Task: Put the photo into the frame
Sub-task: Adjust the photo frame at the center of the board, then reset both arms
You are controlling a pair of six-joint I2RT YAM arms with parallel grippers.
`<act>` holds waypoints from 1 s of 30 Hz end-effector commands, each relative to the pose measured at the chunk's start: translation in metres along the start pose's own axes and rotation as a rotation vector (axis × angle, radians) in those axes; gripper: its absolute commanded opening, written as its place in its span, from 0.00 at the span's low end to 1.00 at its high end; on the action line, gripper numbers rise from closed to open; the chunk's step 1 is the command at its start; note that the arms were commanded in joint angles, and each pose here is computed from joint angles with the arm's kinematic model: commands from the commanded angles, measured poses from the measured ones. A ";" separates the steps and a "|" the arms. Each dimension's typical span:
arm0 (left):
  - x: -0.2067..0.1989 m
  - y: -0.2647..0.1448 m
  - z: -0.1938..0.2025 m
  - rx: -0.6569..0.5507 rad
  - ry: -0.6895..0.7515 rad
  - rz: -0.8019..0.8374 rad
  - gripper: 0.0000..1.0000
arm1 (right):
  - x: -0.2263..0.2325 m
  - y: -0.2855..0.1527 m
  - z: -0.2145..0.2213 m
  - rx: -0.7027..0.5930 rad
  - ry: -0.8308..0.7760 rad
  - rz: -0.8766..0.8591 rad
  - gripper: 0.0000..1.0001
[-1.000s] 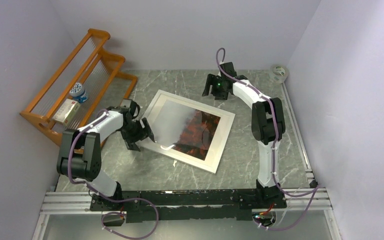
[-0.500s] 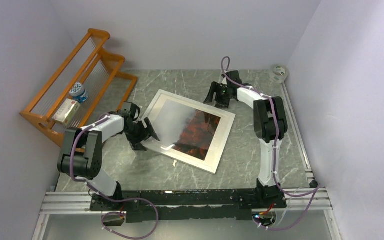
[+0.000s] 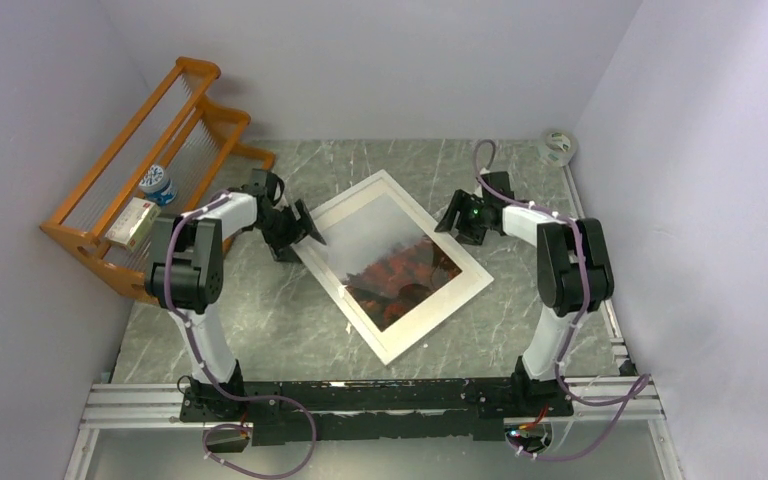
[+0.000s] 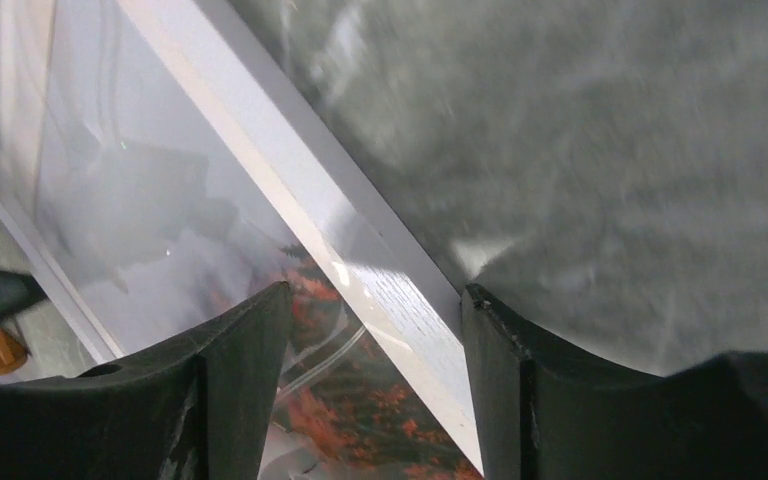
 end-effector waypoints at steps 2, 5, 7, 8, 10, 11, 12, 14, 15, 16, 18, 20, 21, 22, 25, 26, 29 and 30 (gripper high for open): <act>-0.062 0.025 -0.036 -0.029 0.164 0.210 0.82 | 0.046 -0.024 0.049 0.102 0.111 -0.190 0.62; -0.074 0.030 -0.044 -0.016 0.173 0.241 0.81 | 0.049 -0.033 0.063 0.111 0.125 -0.213 0.60; -0.080 0.032 -0.046 -0.004 0.173 0.259 0.81 | 0.050 -0.038 0.064 0.106 0.116 -0.212 0.59; -0.082 0.033 -0.047 0.003 0.176 0.272 0.81 | 0.051 -0.041 0.064 0.102 0.110 -0.210 0.59; -0.086 0.034 -0.046 0.028 0.180 0.300 0.81 | 0.052 -0.046 0.061 0.092 0.095 -0.201 0.59; -0.085 0.036 -0.046 0.033 0.177 0.297 0.81 | 0.049 -0.048 0.059 0.090 0.092 -0.178 0.59; -0.082 0.036 -0.050 0.018 0.170 0.272 0.81 | 0.046 -0.049 0.057 0.081 0.089 -0.139 0.59; -0.074 0.033 -0.056 -0.029 0.159 0.221 0.81 | 0.036 -0.056 0.049 0.054 0.087 -0.047 0.62; -0.069 0.029 -0.060 -0.059 0.150 0.196 0.81 | 0.031 -0.061 0.044 0.033 0.084 0.002 0.63; -0.065 0.022 -0.063 -0.087 0.141 0.178 0.82 | 0.027 -0.067 0.039 0.014 0.082 0.050 0.65; -0.060 0.004 -0.070 -0.150 0.137 0.144 0.83 | 0.019 -0.083 0.026 -0.037 0.074 0.144 0.70; -0.056 -0.017 -0.073 -0.223 0.150 0.097 0.84 | 0.016 -0.100 0.015 -0.078 0.059 0.212 0.73; -0.055 -0.028 -0.074 -0.260 0.160 0.076 0.85 | 0.015 -0.109 0.011 -0.097 0.053 0.240 0.76; -0.054 -0.040 -0.074 -0.298 0.169 0.059 0.85 | 0.014 -0.119 0.006 -0.124 0.047 0.267 0.81; -0.051 -0.081 -0.064 -0.391 0.197 0.041 0.87 | 0.010 -0.152 -0.001 -0.190 0.046 0.354 0.92; -0.049 -0.095 -0.058 -0.413 0.204 0.036 0.87 | 0.009 -0.163 -0.002 -0.209 0.050 0.375 0.94; -0.040 -0.137 -0.036 -0.491 0.234 0.026 0.87 | 0.010 -0.199 0.000 -0.269 0.043 0.425 0.98; -0.036 -0.151 -0.028 -0.518 0.242 0.027 0.88 | 0.009 -0.211 0.000 -0.291 0.040 0.446 0.99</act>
Point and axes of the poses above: each gripper's point midway between its finger pads, its own y axis out along the fingers, its own x axis along the line the jaws close on, z = x × y, the point moved 2 cm from there along -y, back along the fingers, and after that the axes turned 13 degrees about -y, right-handed, at the moved point
